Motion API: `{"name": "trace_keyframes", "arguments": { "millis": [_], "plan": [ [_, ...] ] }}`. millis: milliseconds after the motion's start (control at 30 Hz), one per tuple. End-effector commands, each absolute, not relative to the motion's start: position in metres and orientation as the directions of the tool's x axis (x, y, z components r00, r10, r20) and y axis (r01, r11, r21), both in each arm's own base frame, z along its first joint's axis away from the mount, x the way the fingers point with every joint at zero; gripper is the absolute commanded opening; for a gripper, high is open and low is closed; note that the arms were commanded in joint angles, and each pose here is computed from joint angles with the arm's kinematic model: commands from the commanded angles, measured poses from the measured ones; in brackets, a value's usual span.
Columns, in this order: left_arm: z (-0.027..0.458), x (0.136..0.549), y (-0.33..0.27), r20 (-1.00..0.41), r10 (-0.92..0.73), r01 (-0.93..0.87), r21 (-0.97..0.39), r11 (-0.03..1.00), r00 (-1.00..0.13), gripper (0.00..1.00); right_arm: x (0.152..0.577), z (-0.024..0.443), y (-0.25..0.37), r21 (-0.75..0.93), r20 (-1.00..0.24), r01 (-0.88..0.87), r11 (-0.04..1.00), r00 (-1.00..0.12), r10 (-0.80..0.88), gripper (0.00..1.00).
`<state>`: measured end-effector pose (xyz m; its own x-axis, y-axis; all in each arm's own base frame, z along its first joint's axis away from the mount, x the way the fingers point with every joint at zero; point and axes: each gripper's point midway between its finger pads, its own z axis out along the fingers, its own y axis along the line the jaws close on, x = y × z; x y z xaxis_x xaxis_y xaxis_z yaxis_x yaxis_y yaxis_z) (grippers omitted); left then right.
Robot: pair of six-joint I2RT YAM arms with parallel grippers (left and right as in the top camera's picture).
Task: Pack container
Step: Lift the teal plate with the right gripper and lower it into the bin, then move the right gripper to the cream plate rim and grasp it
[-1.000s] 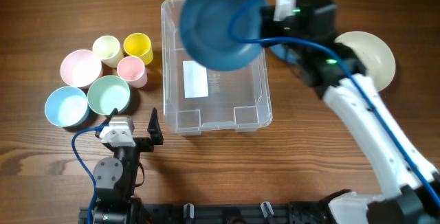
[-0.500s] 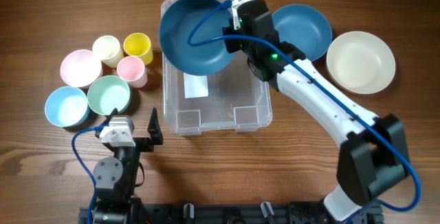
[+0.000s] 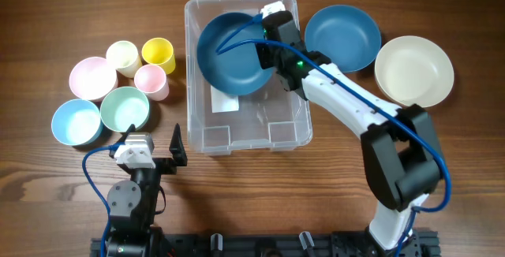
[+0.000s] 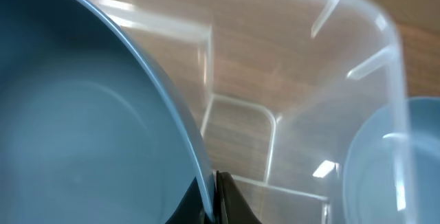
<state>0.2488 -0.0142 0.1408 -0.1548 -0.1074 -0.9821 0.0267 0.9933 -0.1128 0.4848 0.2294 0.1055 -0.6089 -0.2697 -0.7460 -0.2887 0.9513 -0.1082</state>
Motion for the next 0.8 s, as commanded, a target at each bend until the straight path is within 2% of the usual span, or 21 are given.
{"name": "trace_keyframes", "arguments": {
  "millis": [0, 133, 233, 433, 533, 633, 767],
  "plan": [
    [0.139, 0.249, -0.011, -0.984, -0.088, 0.013, -0.091, 0.996, -0.154, 1.0, 0.493, 0.111, 0.229, -0.138, -0.757, -0.276, 0.951, -0.59, -0.281, 0.04],
    [0.139, 0.249, -0.011, -0.984, -0.088, 0.013, -0.091, 0.996, -0.154, 1.0, 0.495, 0.121, 0.23, -0.13, -0.775, -0.273, 0.953, -0.572, -0.27, 0.07],
    [0.139, 0.249, -0.011, -0.984, -0.088, 0.013, -0.091, 0.996, -0.154, 1.0, 0.496, 0.138, 0.234, -0.111, -0.802, -0.28, 0.954, -0.541, -0.252, 0.19],
    [0.139, 0.249, -0.011, -0.984, -0.088, 0.013, -0.091, 0.996, -0.154, 1.0, 0.495, 0.192, 0.237, -0.072, -0.87, -0.285, 0.956, -0.45, -0.2, 0.3],
    [0.139, 0.249, -0.011, -0.984, -0.088, 0.013, -0.091, 0.996, -0.154, 1.0, 0.49, 0.227, 0.233, -0.079, -0.9, -0.283, 0.956, -0.392, -0.191, 0.39],
    [0.139, 0.249, -0.011, -0.984, -0.088, 0.013, -0.091, 0.996, -0.154, 1.0, 0.483, 0.264, 0.21, -0.105, -0.922, -0.191, 0.976, -0.348, -0.167, 0.41],
    [0.139, 0.249, -0.011, -0.984, -0.088, 0.013, -0.091, 0.996, -0.154, 1.0, 0.457, 0.317, 0.134, -0.119, -0.939, 0.071, 0.99, -0.331, -0.089, 0.42]
  ]
}}
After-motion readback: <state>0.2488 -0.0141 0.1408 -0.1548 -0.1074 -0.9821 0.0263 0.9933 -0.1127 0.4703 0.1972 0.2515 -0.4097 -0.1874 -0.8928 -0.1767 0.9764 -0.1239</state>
